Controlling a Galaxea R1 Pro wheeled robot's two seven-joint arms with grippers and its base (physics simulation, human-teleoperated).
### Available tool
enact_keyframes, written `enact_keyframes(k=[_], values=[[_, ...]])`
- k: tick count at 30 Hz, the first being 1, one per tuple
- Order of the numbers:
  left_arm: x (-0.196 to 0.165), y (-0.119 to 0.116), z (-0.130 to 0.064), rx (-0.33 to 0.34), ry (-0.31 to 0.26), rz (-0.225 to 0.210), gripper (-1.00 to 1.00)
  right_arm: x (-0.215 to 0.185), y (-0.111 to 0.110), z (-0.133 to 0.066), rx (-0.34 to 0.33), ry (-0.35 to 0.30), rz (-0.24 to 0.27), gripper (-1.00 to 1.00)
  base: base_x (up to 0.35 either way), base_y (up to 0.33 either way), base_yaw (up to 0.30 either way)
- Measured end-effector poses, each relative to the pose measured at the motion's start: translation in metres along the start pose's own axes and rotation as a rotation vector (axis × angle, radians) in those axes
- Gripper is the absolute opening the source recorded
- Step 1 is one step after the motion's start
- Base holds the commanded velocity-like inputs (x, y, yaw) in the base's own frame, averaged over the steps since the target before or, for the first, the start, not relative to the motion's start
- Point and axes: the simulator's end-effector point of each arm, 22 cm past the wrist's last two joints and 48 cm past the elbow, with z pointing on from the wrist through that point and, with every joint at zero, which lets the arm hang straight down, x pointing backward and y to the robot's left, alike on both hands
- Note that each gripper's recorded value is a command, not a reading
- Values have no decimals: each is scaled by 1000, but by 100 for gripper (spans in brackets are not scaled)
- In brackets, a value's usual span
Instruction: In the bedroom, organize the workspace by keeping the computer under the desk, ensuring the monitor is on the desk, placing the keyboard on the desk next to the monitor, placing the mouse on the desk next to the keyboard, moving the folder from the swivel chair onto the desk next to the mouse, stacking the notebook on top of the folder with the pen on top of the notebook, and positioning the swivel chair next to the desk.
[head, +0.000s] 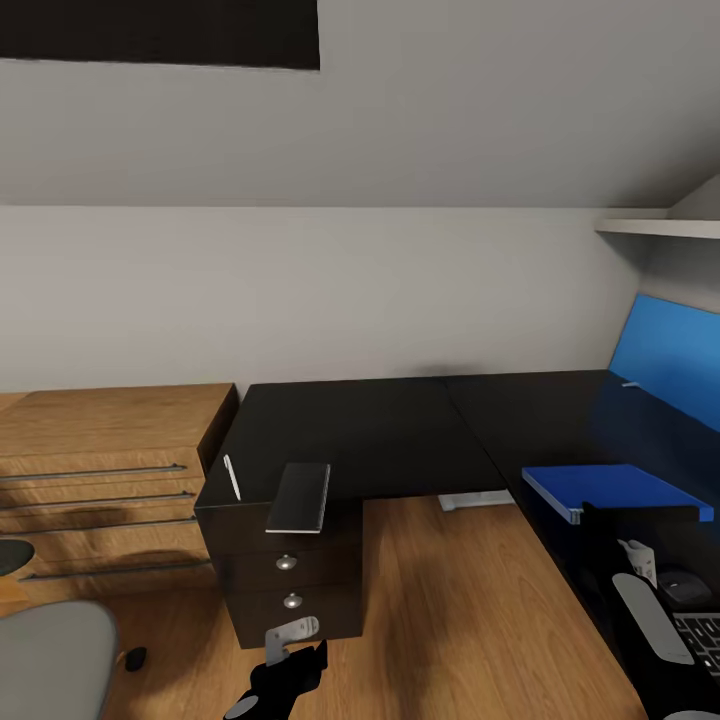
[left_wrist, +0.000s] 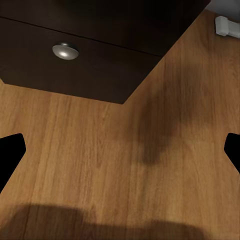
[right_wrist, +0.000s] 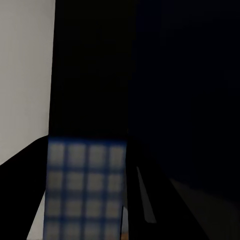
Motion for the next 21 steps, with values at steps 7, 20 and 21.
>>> enact_keyframes(k=[7, 20, 21], values=[[0, 0, 0, 0, 0, -1, 100, 0, 0, 0, 1, 2, -2, -100, 0, 0, 0], [-1, 2, 0, -2, -2, 0, 100, 2, 0, 0, 1, 6, -7, 100, 0, 0, 0], [-1, 2, 0, -3, -2, 0, 100, 2, 0, 0, 1, 6, -7, 100, 0, 0, 0]])
